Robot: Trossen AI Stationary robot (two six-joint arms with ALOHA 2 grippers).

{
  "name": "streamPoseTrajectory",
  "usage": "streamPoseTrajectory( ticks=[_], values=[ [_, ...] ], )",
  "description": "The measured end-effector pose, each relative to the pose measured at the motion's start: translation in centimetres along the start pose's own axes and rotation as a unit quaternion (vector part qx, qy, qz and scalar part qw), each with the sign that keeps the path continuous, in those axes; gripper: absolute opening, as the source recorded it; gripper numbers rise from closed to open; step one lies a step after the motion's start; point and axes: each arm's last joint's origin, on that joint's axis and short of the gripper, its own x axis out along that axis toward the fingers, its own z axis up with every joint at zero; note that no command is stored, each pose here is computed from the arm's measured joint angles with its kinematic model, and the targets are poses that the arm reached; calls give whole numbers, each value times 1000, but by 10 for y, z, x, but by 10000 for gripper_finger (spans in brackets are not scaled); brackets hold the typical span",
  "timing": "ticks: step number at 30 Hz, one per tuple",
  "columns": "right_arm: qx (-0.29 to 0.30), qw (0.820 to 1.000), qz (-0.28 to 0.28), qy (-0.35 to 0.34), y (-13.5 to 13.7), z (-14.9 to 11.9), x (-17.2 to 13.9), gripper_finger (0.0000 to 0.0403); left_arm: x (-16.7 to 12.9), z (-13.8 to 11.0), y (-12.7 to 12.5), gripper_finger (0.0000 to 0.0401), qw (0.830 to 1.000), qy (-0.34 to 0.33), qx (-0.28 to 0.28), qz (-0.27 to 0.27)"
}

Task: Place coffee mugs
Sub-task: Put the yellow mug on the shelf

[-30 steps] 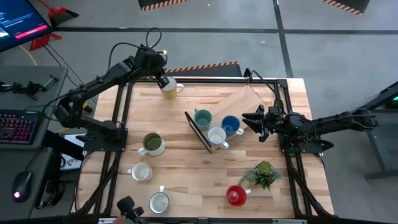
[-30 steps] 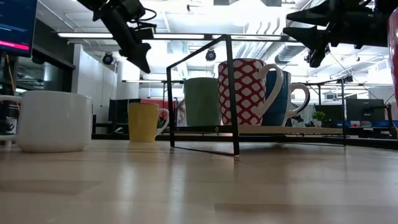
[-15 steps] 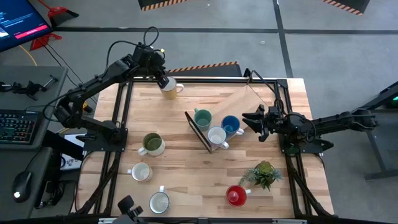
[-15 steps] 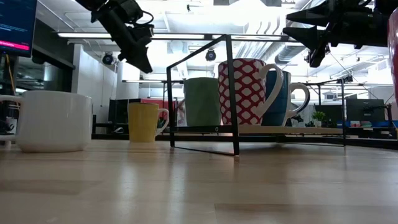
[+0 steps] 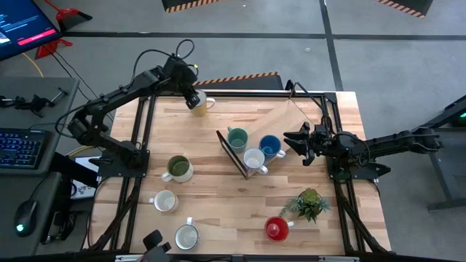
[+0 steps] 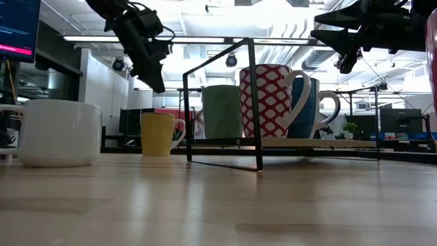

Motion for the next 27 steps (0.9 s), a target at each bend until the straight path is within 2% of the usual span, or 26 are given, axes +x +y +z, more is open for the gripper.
streamPoseTrajectory(
  ticks=[6,10,14,17,20,27],
  values=[
    [3,1000,0,1,0,0,0,124,1,-2,1,145,1000,10,-27,3],
    [1,1000,-1,3,0,-1,0,124,3,-10,4,145,996,80,-35,-7],
    [0,1000,-1,3,0,-1,0,124,4,-3,8,145,991,133,-32,10],
    [0,1000,-1,3,0,-1,0,124,3,9,10,145,992,121,-13,25],
    [-1,1000,-1,3,0,-1,0,124,3,19,11,145,994,108,-9,12],
    [-1,1000,-1,3,0,-1,0,124,18,19,9,145,992,121,-4,-25]
  ],
)
